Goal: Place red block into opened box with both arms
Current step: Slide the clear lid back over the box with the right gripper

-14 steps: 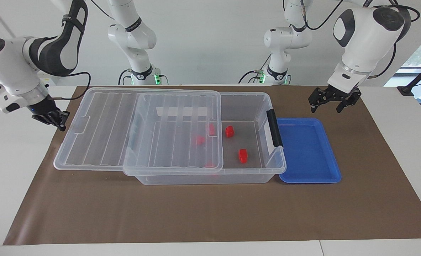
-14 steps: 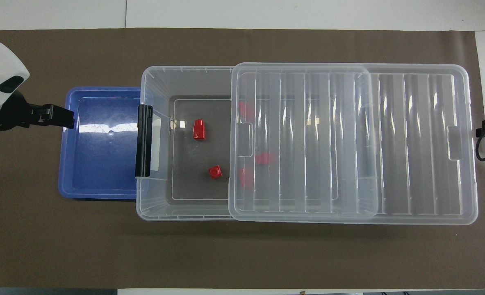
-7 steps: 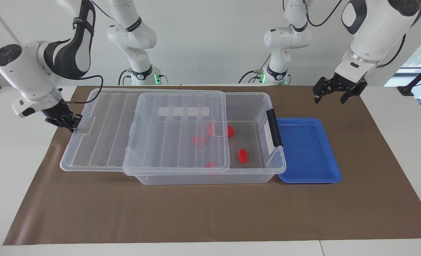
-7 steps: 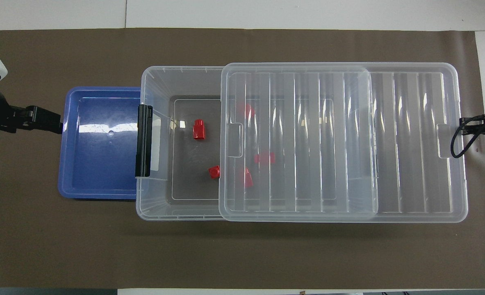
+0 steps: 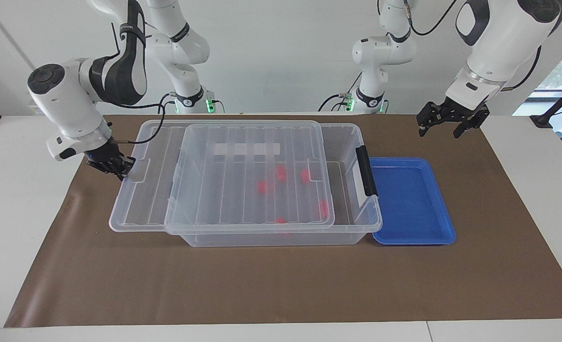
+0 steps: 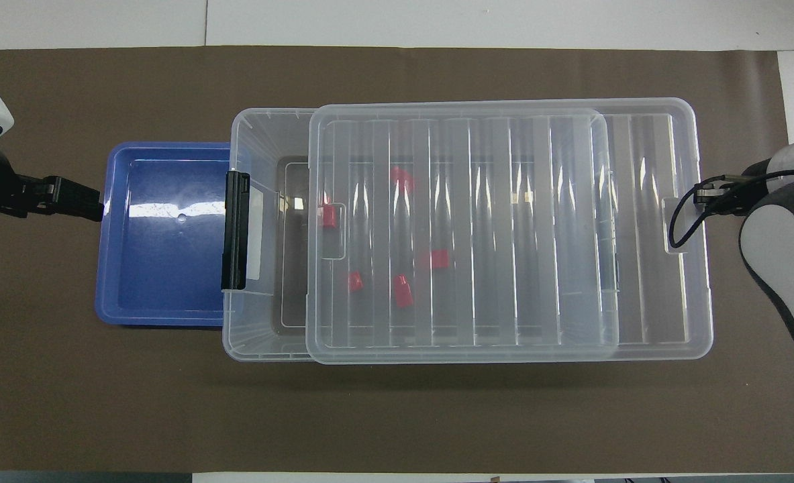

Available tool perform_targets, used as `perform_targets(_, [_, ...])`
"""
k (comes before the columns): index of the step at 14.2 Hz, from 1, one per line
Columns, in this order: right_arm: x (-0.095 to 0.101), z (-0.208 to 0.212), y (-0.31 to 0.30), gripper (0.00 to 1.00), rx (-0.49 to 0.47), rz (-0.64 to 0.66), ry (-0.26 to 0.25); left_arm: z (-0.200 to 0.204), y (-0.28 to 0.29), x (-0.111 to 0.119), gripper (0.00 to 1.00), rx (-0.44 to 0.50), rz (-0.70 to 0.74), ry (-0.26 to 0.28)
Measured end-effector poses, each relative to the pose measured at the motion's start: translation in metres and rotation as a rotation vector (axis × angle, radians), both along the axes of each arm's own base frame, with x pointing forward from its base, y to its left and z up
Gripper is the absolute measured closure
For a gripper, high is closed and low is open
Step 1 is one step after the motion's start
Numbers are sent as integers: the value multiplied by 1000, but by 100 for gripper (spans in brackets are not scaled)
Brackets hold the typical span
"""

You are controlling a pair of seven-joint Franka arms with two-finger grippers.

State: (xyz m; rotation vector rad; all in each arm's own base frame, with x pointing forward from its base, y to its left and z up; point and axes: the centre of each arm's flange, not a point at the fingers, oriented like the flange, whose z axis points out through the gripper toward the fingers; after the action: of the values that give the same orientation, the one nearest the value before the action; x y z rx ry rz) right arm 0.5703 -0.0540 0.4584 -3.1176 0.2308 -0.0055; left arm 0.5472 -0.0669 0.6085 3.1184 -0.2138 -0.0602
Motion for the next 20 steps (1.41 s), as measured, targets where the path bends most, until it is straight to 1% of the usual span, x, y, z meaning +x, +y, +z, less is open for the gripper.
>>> perform_targets(6, [0,-1,45,99,1,-52,4,1,3,0,0,-1,-7,-1])
perform_targets(9, [0,-1,69,99,0,-79,6,1,17,2,0,-2,-12,-2])
perform_targets(12, [-1,1,78,99,1,-84,3,1,27,3,0,-4,-6,-1])
perform_targets(20, [-2,1,89,99,1,-101,5,1,29,2,0,-4,-4,-2])
